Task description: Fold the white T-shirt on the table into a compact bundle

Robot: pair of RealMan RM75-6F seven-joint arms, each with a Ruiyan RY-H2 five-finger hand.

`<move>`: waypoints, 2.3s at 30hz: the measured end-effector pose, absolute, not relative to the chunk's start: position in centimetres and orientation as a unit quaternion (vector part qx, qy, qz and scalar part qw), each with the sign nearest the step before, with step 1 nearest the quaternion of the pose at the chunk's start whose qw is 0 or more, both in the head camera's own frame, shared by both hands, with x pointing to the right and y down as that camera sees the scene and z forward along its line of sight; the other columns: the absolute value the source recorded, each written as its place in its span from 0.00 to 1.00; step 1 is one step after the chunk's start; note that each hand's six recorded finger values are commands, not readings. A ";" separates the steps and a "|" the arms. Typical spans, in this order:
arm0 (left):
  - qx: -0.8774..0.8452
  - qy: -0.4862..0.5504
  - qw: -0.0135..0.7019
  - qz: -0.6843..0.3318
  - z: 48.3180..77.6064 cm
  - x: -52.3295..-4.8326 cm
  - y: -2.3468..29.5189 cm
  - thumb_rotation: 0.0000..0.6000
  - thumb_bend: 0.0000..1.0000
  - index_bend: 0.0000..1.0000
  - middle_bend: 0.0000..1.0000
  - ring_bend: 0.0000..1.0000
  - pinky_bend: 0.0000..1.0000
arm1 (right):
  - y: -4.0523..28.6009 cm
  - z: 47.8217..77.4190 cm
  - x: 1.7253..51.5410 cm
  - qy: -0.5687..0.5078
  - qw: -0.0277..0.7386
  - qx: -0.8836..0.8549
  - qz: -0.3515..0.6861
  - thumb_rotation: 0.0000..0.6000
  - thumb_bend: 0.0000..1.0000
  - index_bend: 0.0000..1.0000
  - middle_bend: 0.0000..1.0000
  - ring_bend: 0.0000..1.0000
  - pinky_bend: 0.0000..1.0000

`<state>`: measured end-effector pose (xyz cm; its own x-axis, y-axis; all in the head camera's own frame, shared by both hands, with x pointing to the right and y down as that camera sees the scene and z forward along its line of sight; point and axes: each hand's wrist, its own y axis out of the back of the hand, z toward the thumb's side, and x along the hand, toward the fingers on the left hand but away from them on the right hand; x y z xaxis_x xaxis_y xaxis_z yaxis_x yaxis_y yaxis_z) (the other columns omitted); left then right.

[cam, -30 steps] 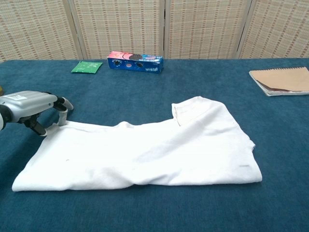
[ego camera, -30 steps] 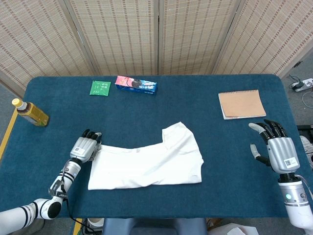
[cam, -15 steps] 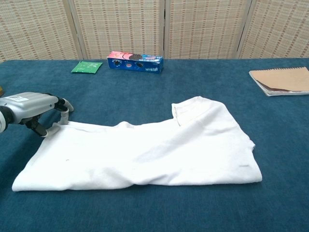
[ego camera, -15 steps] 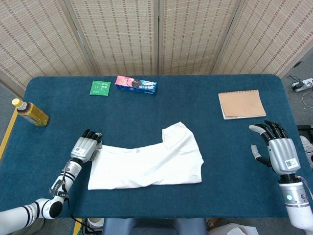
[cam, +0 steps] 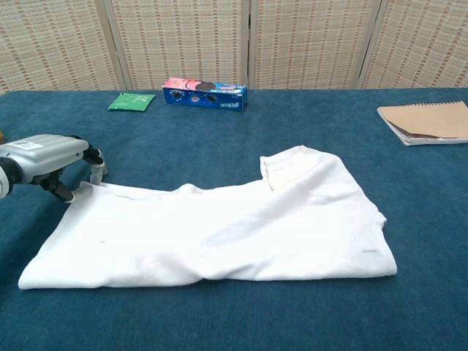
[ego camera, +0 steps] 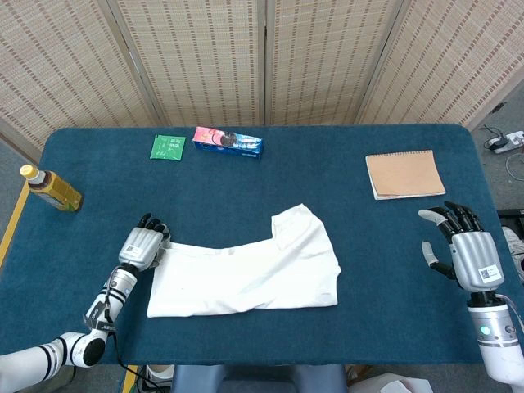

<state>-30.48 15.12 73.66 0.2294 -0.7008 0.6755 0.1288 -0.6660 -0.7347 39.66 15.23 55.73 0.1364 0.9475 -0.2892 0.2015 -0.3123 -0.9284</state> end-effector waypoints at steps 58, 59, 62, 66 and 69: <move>-0.665 0.308 0.380 -0.564 64.7 -36.9 18.1 1.00 0.33 0.37 0.14 0.11 0.00 | 23.2 60.6 35.4 -0.226 0.381 -0.765 0.468 1.00 0.34 0.38 0.28 0.12 0.12; -0.665 0.309 0.379 -0.564 64.7 -37.1 18.4 1.00 0.33 0.37 0.14 0.11 0.00 | 23.5 60.9 35.2 -0.223 0.379 -0.767 0.467 1.00 0.33 0.39 0.28 0.12 0.12; -0.666 0.306 0.376 -0.567 64.6 -37.6 19.0 1.00 0.33 0.37 0.14 0.11 0.00 | 24.1 61.7 34.8 -0.211 0.380 -0.771 0.465 1.00 0.32 0.40 0.28 0.12 0.12; -0.668 0.307 0.373 -0.566 64.5 -37.7 19.4 1.00 0.33 0.37 0.14 0.11 0.00 | 24.8 63.2 33.8 -0.194 0.386 -0.776 0.461 1.00 0.27 0.40 0.28 0.12 0.12; -0.670 0.309 0.370 -0.565 64.3 -37.8 19.6 1.00 0.33 0.37 0.14 0.11 0.00 | 25.2 64.6 32.4 -0.182 0.391 -0.779 0.455 1.00 0.20 0.40 0.28 0.12 0.12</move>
